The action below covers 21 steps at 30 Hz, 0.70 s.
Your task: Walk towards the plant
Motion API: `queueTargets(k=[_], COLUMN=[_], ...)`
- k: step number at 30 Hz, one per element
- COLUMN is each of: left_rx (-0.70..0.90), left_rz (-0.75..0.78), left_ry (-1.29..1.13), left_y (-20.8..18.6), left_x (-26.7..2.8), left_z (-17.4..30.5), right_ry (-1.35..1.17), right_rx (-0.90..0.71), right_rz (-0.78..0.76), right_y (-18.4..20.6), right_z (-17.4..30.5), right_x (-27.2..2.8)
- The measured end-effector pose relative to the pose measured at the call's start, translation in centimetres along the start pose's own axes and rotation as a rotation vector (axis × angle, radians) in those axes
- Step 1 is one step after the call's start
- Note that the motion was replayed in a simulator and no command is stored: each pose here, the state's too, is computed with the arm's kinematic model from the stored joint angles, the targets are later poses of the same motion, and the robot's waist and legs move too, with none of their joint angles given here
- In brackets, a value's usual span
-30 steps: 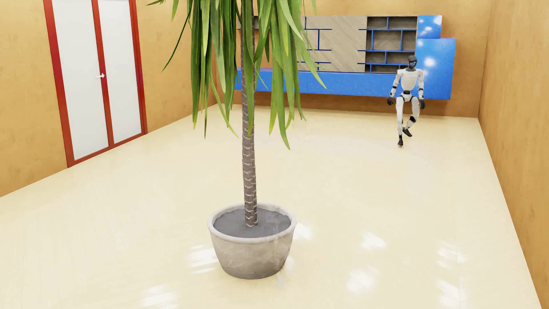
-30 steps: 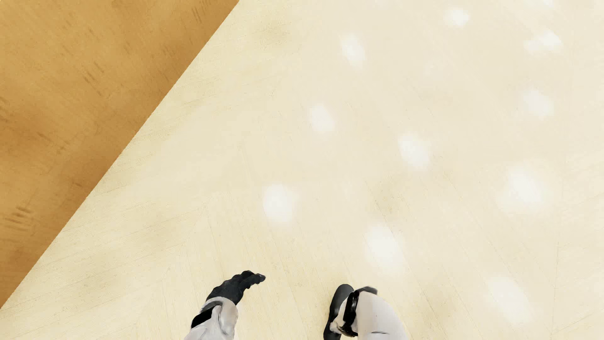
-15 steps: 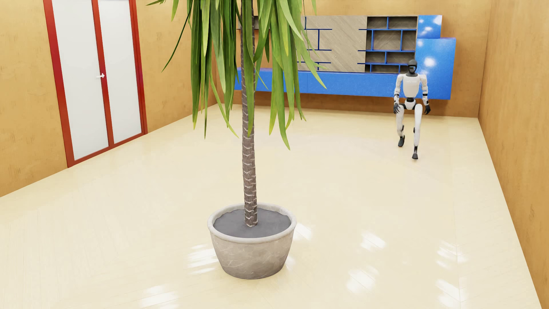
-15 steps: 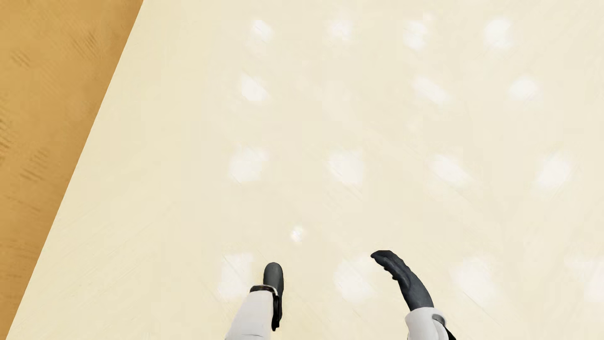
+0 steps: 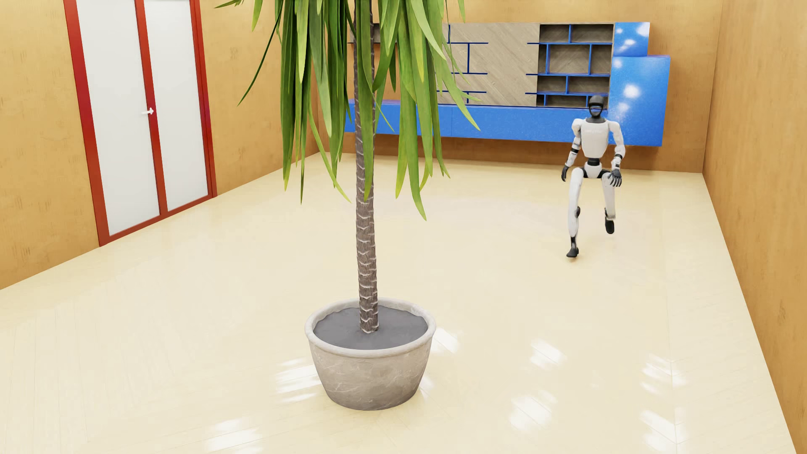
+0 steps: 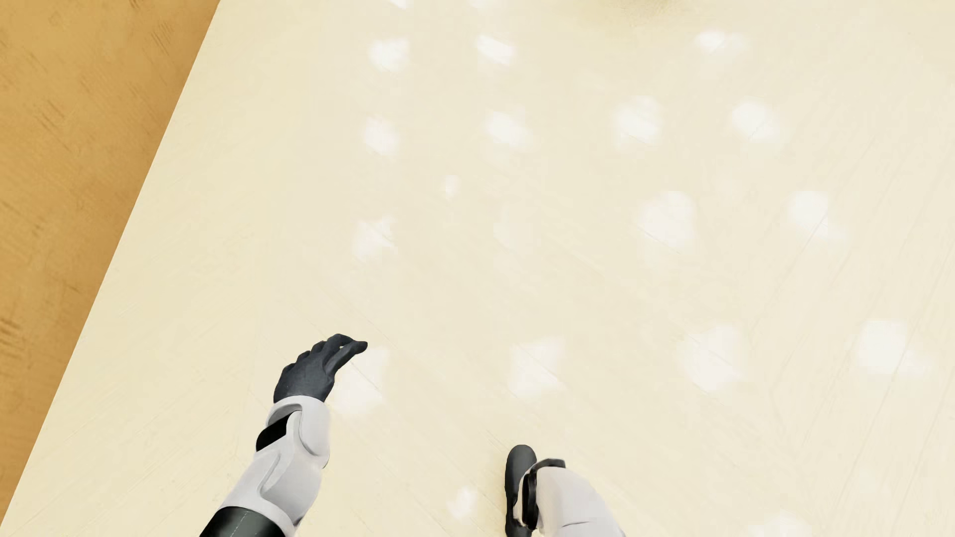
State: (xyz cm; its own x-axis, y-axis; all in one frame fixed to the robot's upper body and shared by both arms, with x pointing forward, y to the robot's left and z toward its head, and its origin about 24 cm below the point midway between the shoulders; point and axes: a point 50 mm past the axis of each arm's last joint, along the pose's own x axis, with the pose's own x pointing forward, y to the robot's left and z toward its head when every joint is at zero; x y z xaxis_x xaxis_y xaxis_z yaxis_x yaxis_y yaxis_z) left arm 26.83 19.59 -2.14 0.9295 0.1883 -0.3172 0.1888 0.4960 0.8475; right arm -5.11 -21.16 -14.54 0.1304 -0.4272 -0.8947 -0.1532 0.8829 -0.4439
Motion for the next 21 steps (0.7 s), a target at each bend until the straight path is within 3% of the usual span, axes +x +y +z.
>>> queueTargets(k=[3, 5, 7, 8, 10, 12, 13, 14, 16, 19, 21], left_rx=[-0.103, -0.079, 0.073, 0.078, -0.037, -0.151, -0.173, -0.153, 0.001, 0.338, 0.413], left_rz=[-0.163, -0.454, -0.834, -0.933, -0.772, -0.624, -0.688, -0.802, -0.928, -0.74, -0.498], left_ry=[0.245, 0.441, 0.507, 0.547, 0.724, 0.905, 0.931, 0.887, 0.69, 0.303, 0.0], left_y=[-5.7, -11.1, -14.4, -14.8, -14.5, -15.9, -17.0, -17.7, -17.3, -13.2, -8.6], left_x=[-3.4, -7.4, -12.0, -14.2, -18.4, -22.4, -23.5, -23.2, -19.1, -9.3, -3.3], left_z=[-4.3, -7.9, -11.0, -12.6, -15.4, -15.6, -15.1, -14.5, -13.4, -8.9, -2.2], right_ry=[-0.166, -0.417, -0.811, -1.054, -1.468, -1.576, -1.524, -1.424, -1.094, -0.396, -0.137], right_rx=[-0.127, -0.298, -0.467, -0.519, -0.44, -0.46, -0.543, -0.579, -0.452, -0.142, 0.099], right_rz=[-0.058, -0.059, -0.047, -0.086, -0.135, -0.074, -0.045, -0.027, -0.04, -0.138, -0.165], right_y=[-0.4, -0.6, -0.6, -0.8, -1.2, -2.2, -2.9, -3.4, -3.6, -3.1, -2.7], right_z=[7.8, 15.9, 25.1, 29.5, 34.2, 33.0, 31.2, 29.0, 24.3, 14.1, 7.9], right_x=[1.9, 1.5, -2.2, -5.7, -12.6, -14.1, -13.2, -11.7, -6.7, 0.9, 1.8])
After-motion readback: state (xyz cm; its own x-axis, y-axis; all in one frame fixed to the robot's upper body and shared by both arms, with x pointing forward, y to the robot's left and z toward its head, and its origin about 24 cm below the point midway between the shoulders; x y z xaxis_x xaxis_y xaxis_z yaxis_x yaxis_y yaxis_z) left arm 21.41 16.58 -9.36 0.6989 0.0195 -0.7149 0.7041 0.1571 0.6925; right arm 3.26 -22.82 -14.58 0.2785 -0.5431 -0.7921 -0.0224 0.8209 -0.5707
